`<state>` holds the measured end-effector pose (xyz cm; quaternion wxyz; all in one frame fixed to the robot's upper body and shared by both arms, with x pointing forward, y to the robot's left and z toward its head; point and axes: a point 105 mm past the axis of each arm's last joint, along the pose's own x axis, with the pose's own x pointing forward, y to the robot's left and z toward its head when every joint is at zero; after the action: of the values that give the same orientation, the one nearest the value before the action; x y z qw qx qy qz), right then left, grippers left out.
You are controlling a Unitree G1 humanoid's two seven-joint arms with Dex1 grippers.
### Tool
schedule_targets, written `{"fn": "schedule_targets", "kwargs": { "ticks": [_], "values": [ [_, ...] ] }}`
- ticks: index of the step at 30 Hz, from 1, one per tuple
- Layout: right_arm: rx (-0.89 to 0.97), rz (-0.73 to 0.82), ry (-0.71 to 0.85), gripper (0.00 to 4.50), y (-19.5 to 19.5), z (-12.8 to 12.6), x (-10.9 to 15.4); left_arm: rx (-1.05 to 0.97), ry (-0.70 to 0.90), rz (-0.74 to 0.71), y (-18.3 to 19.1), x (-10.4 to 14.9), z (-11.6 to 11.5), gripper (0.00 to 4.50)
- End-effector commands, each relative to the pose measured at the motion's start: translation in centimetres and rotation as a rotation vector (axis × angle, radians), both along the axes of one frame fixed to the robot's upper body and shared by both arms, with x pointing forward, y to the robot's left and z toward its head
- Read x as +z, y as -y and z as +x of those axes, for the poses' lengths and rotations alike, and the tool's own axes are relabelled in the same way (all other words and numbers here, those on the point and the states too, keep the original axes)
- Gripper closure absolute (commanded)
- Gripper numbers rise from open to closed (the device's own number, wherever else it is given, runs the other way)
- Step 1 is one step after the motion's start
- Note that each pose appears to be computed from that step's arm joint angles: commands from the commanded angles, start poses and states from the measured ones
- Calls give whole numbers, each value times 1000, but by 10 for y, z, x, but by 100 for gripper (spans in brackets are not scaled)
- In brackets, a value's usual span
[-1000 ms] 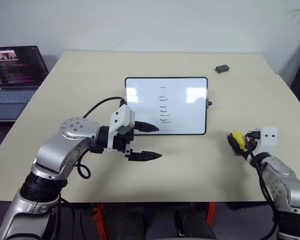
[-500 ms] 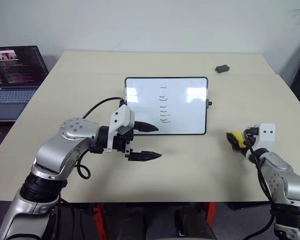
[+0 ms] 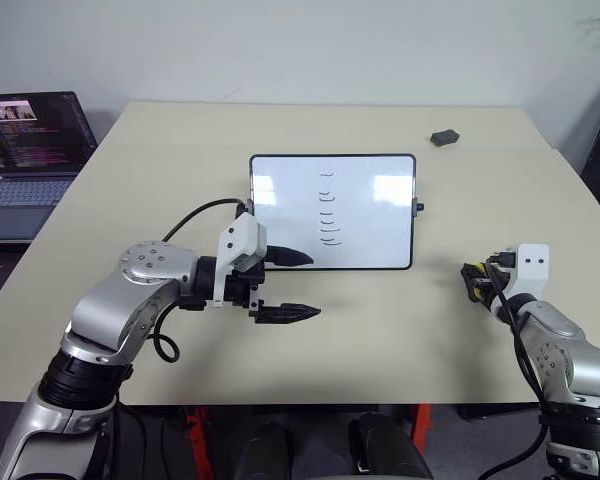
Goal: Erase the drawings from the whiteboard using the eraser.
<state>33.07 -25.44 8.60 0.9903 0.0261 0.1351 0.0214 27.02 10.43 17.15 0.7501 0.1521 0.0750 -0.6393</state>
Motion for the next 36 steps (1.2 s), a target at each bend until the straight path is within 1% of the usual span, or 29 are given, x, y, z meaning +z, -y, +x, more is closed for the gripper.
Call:
{"fn": "schedule_targets", "kwargs": {
  "ticks": [1, 4, 5, 8, 10, 13, 16, 19, 24, 27, 31, 36],
  "values": [
    [-7, -9, 14, 349, 4, 0, 4, 8, 51, 1, -2, 10, -2, 0],
    [0, -7, 33, 350, 2, 1, 8, 28, 47, -6, -3, 11, -1, 0],
    [8, -13, 56, 350, 1, 1, 13, 45, 46, -11, -5, 11, 0, 0],
    [38, -63, 177, 350, -2, -1, 45, 143, 58, -21, -16, 15, 9, 0],
    [87, -110, 258, 350, -10, -5, 66, 191, 52, -10, -24, 15, 10, 0],
    [125, -209, 342, 351, -20, -7, 80, 257, 55, 21, -36, 13, 13, 0],
    [179, -239, 444, 351, -44, 1, 97, 390, 99, 28, -49, 20, 29, 0],
    [253, -255, 517, 351, -75, 14, 107, 470, 104, 7, -50, 25, 40, 0],
    [383, -286, 594, 351, -133, 37, 123, 523, 94, 21, -49, 23, 46, 0],
    [452, -309, 627, 351, -164, 47, 134, 568, 103, 17, -50, 25, 52, 0],
    [472, -325, 648, 351, -186, 62, 147, 623, 135, 21, -56, 29, 60, 0],
    [461, -338, 672, 351, -203, 78, 164, 694, 173, 9, -62, 34, 72, 0]
  ]
}}
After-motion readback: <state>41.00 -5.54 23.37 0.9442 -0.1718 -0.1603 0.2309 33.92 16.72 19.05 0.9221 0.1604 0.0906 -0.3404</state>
